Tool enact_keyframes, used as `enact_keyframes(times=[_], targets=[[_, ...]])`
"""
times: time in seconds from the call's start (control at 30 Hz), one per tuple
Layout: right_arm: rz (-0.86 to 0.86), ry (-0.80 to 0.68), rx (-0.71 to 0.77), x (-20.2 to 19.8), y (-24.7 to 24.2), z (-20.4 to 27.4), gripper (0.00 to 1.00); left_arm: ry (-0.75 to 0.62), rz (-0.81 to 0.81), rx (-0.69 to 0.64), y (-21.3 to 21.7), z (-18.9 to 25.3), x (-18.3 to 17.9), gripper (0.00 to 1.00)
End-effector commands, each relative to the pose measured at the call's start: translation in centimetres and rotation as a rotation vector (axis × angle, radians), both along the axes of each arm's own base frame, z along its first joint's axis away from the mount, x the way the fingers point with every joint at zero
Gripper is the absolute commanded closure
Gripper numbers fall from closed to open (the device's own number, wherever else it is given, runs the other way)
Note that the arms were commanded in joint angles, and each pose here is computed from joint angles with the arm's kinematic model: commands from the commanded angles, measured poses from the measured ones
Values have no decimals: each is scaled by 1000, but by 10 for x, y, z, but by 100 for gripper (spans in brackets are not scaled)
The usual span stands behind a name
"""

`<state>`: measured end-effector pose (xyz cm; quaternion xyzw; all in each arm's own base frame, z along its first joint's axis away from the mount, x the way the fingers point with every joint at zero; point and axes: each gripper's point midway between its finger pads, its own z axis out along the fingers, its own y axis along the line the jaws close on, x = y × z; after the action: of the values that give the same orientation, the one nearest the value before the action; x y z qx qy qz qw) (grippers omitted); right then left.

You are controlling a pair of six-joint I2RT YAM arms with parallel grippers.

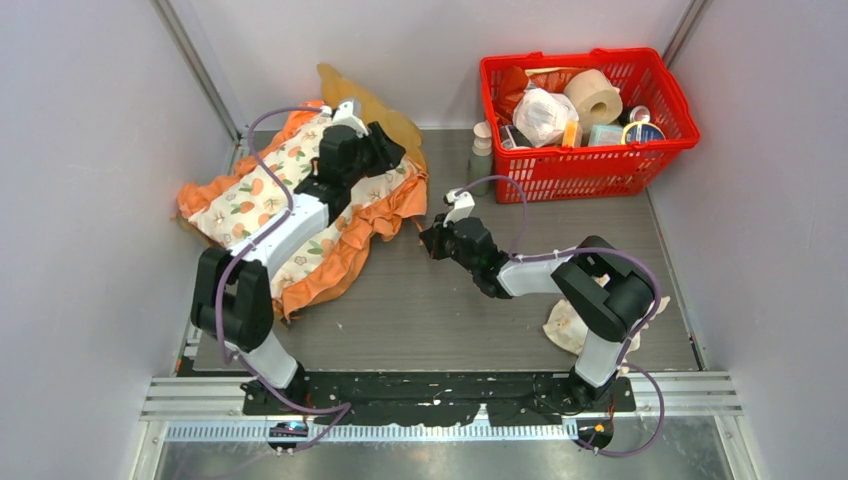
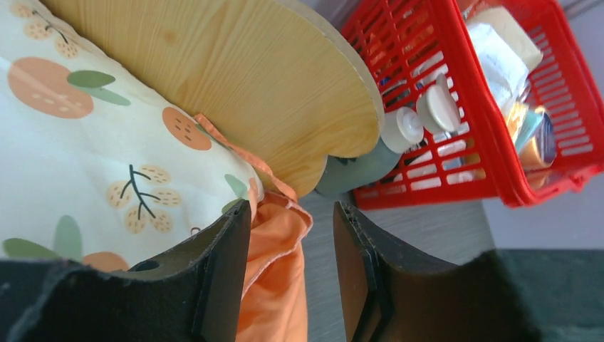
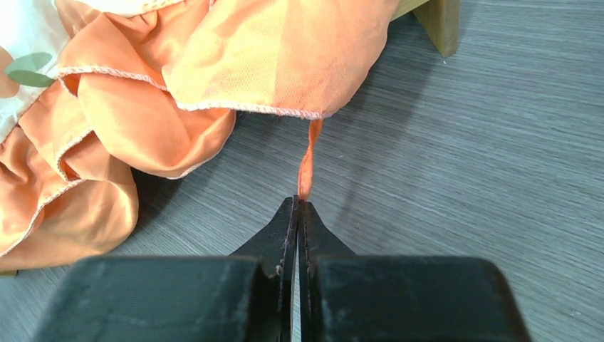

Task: Set up the pet bed
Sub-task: Cross the ropes on the bed frame.

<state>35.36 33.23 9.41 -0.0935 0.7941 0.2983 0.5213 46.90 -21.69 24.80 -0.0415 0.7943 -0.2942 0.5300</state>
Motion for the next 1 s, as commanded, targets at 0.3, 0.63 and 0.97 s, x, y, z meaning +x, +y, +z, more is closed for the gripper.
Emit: enact_keyframes(times=[0.3, 0.63, 0.97], targets=[[32, -87, 84, 3, 4, 34, 95, 45, 261, -415, -12, -25, 52, 52], [11, -93, 70, -1, -8, 29, 95, 54, 260, -500, -28, -46, 65, 53], [9, -102, 73, 1, -7, 33, 95, 56, 274, -602, -37, -48, 63, 59]])
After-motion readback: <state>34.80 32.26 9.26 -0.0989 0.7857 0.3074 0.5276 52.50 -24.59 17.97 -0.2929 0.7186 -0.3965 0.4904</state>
